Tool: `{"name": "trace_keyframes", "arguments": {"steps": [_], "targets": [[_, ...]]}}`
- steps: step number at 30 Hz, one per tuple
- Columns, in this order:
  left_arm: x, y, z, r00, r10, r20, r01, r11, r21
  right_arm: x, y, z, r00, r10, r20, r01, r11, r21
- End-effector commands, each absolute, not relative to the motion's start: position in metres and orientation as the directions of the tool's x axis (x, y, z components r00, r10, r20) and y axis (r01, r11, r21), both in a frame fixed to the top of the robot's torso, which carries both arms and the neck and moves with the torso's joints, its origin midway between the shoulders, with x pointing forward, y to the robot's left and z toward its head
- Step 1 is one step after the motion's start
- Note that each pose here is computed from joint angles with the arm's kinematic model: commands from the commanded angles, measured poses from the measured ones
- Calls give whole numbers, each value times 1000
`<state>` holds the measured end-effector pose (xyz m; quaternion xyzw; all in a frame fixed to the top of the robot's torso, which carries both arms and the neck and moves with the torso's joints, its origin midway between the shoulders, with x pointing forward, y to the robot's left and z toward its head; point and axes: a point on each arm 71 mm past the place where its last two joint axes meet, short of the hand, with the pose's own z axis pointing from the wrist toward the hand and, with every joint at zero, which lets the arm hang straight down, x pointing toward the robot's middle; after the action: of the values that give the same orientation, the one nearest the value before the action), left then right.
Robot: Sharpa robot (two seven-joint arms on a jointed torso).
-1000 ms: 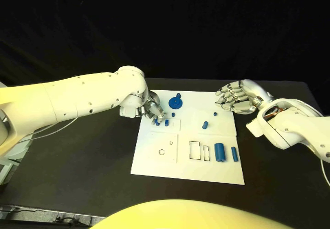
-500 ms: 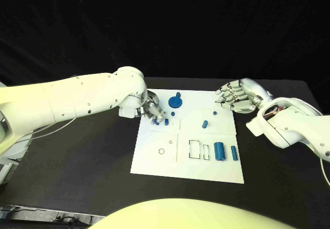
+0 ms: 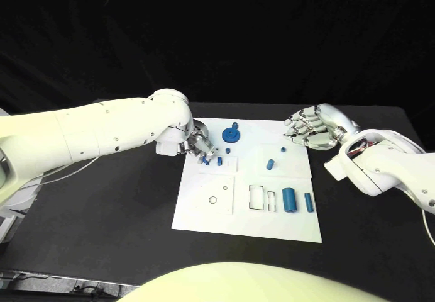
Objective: Assemble the parts on the task board
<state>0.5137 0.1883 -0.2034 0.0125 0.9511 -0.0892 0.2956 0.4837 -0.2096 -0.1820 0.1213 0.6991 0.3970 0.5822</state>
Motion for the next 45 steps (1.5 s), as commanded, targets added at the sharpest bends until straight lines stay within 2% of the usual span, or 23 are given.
{"name": "trace_keyframes", "arguments": {"steps": [1,45], "targets": [[514,190,-205,-817,-21,-577,79,986,-147,483,-208,-182,-302,625,-720,-307,651,694],[509,186,-206,-831,-13,-555,89,984,-156,483,-208,-183,-308,622,-720,-306,651,694]]}}
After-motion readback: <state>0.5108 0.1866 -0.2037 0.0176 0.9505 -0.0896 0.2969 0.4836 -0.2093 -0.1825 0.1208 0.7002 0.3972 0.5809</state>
